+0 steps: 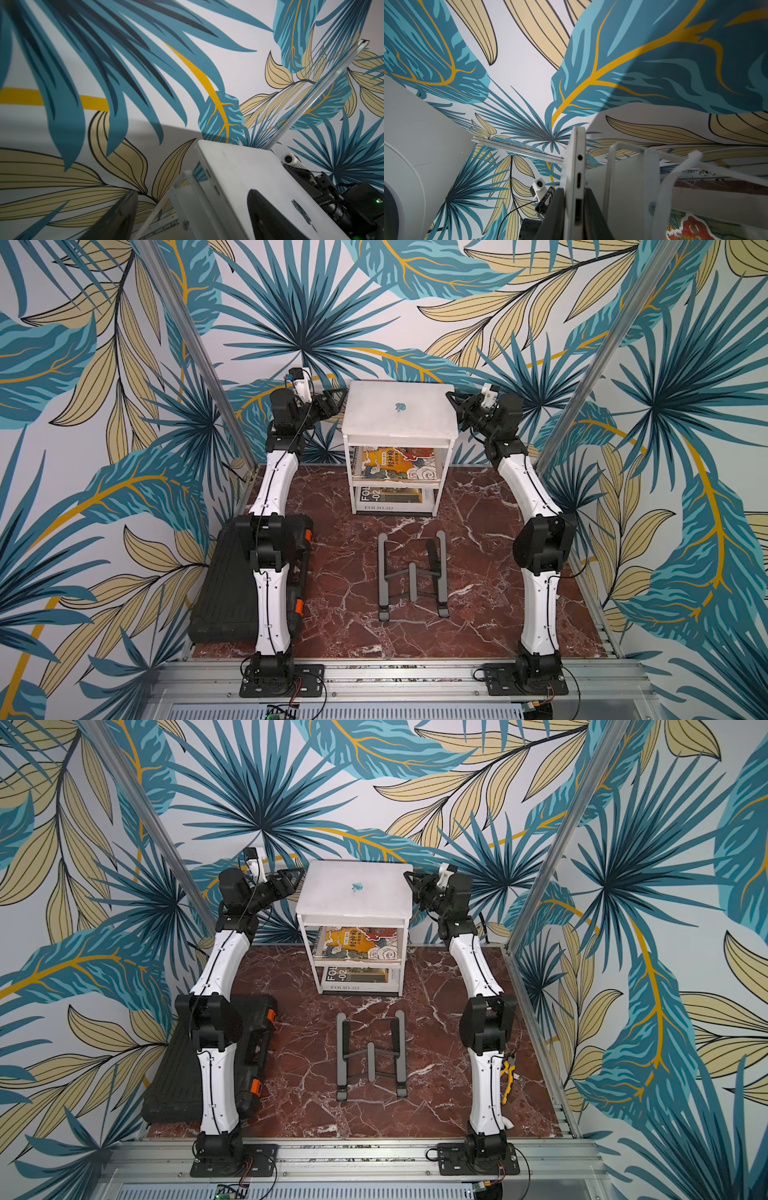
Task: Close the laptop lid and set it aside
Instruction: Place the laptop on the shelf.
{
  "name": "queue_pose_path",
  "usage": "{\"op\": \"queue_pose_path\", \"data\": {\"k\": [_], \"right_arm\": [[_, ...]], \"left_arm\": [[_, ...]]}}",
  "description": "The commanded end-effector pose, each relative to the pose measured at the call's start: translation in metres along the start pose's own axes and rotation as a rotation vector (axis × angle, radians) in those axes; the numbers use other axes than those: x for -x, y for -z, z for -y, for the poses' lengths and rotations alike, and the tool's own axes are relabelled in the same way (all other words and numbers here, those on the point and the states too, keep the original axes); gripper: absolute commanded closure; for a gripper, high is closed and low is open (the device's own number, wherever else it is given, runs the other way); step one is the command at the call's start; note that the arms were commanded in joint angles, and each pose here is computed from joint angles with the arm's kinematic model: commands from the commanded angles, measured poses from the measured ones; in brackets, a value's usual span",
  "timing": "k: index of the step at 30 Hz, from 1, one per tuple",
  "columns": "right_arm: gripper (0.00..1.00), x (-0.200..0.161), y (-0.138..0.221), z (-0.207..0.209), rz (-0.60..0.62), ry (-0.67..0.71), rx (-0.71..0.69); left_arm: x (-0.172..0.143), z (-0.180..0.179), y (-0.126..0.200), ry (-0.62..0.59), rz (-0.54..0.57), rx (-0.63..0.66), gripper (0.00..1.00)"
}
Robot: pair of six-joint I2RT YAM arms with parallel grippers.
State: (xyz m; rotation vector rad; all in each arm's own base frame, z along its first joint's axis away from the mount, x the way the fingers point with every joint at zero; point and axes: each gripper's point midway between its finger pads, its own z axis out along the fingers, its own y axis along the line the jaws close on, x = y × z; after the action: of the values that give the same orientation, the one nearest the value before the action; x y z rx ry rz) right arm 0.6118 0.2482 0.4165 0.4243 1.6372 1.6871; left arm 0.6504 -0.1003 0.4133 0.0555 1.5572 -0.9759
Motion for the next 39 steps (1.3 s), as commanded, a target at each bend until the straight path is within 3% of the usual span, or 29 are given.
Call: {"op": "queue_pose_path", "data": {"k": [1,10,17,24,39], "right_arm": [[1.0,0.0,0.004,0.006,-0.022,0.082,0.006],[1.0,-0.004,0.006,0.01,-0.034,0.095,-0.029],[1.0,-0.003,0.001,0.021,-0.05,0.1,-0.07],[0.71,-0.01,-0.001,0.034,-0.084,0.091,-0.099],[0.59,-0.01,0.007,0.038,-0.108,0.119,-0.137]], "left_arm": [[0.041,0.048,0.025,-0.114,0.053,-0.028,0.13],[0.042,0.079,0.062,-0.159,0.09,-0.033,0.11],[0.029,0.08,0.06,-0.14,0.051,-0.047,0.1],[0.017,0.064,0.045,-0.122,0.011,-0.047,0.1],[-0.002,0.046,0.03,-0.107,-0.037,-0.053,0.1]]}}
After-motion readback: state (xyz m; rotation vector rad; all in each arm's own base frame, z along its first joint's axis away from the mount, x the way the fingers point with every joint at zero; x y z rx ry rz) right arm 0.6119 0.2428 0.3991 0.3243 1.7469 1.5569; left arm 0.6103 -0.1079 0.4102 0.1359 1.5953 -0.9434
